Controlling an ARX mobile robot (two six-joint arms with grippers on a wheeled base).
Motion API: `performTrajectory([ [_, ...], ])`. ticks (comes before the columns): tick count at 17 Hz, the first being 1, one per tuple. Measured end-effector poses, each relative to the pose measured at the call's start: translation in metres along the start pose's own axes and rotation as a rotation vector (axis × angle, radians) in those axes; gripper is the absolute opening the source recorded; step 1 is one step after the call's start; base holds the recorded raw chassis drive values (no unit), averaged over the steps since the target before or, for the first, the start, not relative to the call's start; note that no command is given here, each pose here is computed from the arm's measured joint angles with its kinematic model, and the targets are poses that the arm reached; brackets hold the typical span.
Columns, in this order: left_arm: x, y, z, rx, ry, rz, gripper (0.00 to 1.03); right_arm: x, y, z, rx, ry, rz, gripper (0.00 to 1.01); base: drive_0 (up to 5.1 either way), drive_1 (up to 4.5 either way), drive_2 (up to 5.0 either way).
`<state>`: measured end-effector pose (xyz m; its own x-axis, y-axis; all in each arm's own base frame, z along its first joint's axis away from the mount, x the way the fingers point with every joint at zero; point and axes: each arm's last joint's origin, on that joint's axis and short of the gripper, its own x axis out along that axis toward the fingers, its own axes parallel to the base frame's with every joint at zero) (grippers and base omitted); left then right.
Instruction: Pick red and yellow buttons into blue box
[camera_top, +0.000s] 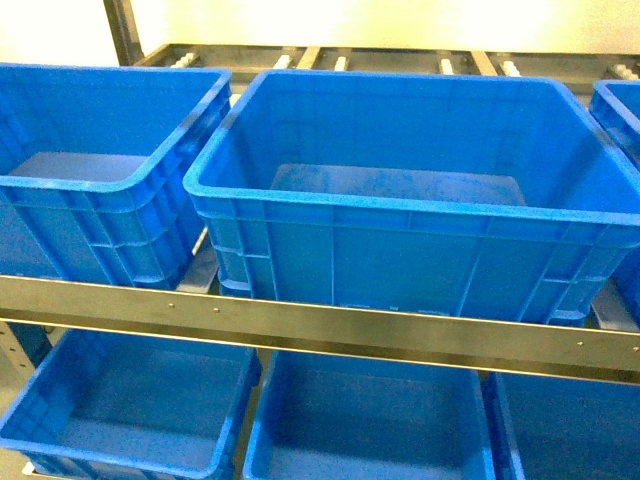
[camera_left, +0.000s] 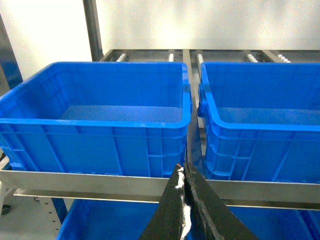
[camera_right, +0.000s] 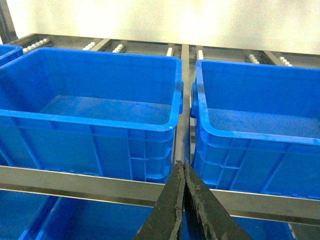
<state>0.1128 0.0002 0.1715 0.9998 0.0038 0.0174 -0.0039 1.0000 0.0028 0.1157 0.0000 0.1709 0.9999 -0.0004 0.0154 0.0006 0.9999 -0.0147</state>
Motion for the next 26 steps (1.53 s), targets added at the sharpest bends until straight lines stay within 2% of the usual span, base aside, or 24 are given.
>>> performTrajectory([
  [4,-0.005,0.0,0.0,0.0,0.002,0.0,0.02,-0.006,0.0,0.0,0.0,0.0,0.0,0.02,0.0,0.0,0.0],
  [6,-0.015,0.0,-0.006,0.0,0.04,-0.002,0.02,-0.008,0.0,-0.001,0.0,0.001,0.0,0.02,0.0,0.0,0.0],
  [7,-0.016,0.0,-0.001,0.0,-0.009,-0.003,0.02,-0.01,0.0,-0.003,0.0,0.023,0.0,0.02,0.0,0.0,0.0],
  [8,-0.016,0.0,-0.005,0.0,0.023,-0.004,0.02,-0.017,0.0,-0.006,0.0,0.035,0.001,0.02,0.0,0.0,0.0],
  [9,-0.016,0.0,-0.004,0.0,0.017,-0.005,0.02,-0.019,0.0,-0.001,0.0,-0.005,0.0,0.02,0.0,0.0,0.0],
  [10,-0.016,0.0,-0.004,0.0,0.014,-0.003,0.02,-0.019,0.0,-0.004,0.0,0.021,0.001,0.02,0.0,0.0,0.0],
  [11,-0.016,0.0,-0.004,0.0,0.015,-0.003,0.02,-0.019,0.0,-0.003,0.0,0.007,0.001,0.04,0.0,0.0,0.0],
  [13,-0.016,0.0,-0.004,-0.002,0.015,-0.004,0.24,-0.019,0.0,-0.003,0.0,0.011,0.001,0.29,0.0,0.0,0.0],
  [14,-0.016,0.0,-0.004,-0.002,0.015,-0.004,0.49,-0.019,0.0,-0.003,0.0,0.011,0.001,0.55,0.0,0.0,0.0],
  [15,-0.016,0.0,-0.004,-0.001,0.014,-0.005,0.85,-0.019,0.0,-0.003,0.0,0.01,0.0,0.91,0.0,0.0,0.0],
  [16,-0.016,0.0,-0.004,-0.001,0.014,-0.001,0.98,-0.019,0.0,-0.004,0.0,0.011,0.001,0.98,0.0,0.0,0.0],
  [26,-0.016,0.0,-0.004,-0.002,0.015,-0.001,0.98,-0.019,0.0,-0.004,0.0,0.012,0.005,0.98,0.0,0.0,0.0],
])
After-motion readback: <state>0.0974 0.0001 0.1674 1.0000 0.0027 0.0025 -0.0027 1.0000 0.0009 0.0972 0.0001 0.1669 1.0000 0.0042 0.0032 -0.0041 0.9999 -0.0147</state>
